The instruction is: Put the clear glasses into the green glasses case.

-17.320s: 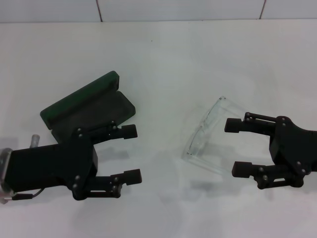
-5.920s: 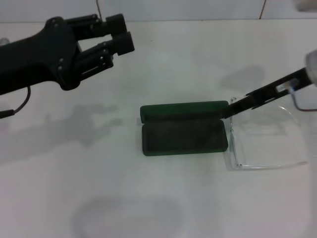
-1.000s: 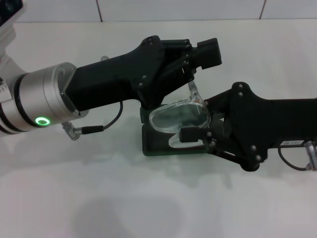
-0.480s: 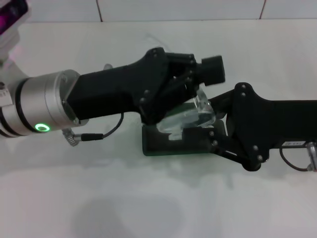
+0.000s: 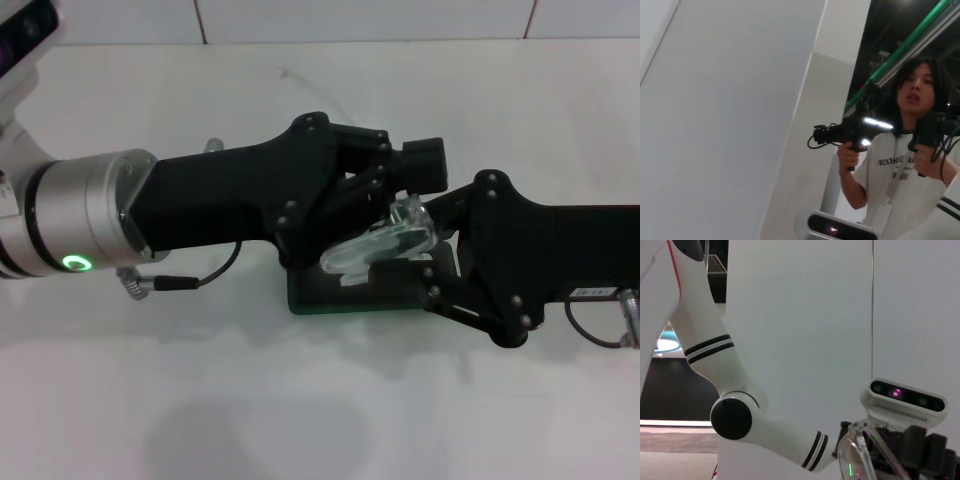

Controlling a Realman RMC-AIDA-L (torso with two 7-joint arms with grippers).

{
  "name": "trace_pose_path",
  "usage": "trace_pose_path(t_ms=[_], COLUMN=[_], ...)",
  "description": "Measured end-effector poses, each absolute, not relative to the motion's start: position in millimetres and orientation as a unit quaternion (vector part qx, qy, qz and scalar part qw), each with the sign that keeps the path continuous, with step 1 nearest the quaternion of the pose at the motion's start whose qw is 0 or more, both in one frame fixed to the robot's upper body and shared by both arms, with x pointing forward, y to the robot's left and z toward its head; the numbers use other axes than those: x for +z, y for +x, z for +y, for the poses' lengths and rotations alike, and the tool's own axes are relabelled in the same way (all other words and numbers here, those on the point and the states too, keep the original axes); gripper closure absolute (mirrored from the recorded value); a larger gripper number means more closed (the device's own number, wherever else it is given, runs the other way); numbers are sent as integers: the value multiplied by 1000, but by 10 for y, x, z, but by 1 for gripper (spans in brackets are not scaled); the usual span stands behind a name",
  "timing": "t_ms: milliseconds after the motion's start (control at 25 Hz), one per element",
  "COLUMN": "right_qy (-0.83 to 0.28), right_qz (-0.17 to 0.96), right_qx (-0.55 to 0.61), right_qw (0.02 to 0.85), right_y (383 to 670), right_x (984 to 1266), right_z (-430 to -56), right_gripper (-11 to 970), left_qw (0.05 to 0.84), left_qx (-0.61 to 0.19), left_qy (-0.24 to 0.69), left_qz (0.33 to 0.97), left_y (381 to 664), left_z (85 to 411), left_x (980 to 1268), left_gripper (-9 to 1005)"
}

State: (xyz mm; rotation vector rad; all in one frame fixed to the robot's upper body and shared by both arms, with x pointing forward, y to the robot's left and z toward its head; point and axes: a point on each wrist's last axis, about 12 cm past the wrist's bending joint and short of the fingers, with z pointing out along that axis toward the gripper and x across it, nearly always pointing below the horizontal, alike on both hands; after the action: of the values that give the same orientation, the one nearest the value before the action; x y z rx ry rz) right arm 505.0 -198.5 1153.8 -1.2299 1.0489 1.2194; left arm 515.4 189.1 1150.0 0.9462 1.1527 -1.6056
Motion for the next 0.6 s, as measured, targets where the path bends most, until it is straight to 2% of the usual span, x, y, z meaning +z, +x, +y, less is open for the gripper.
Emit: trace_pose_path(t_ms=[600], right_qy=[-511], right_qz=[438], right_qx=[513], right_qw=[533], right_y=[5040], right_x=[11510], right_z=[-2002], right_gripper=[834], left_qw=[446], left_qx=[-655], left_qy=[397], left_qz=[463], left_y=[5116], left_z=[1913], left_x=[11494], left_gripper=[943])
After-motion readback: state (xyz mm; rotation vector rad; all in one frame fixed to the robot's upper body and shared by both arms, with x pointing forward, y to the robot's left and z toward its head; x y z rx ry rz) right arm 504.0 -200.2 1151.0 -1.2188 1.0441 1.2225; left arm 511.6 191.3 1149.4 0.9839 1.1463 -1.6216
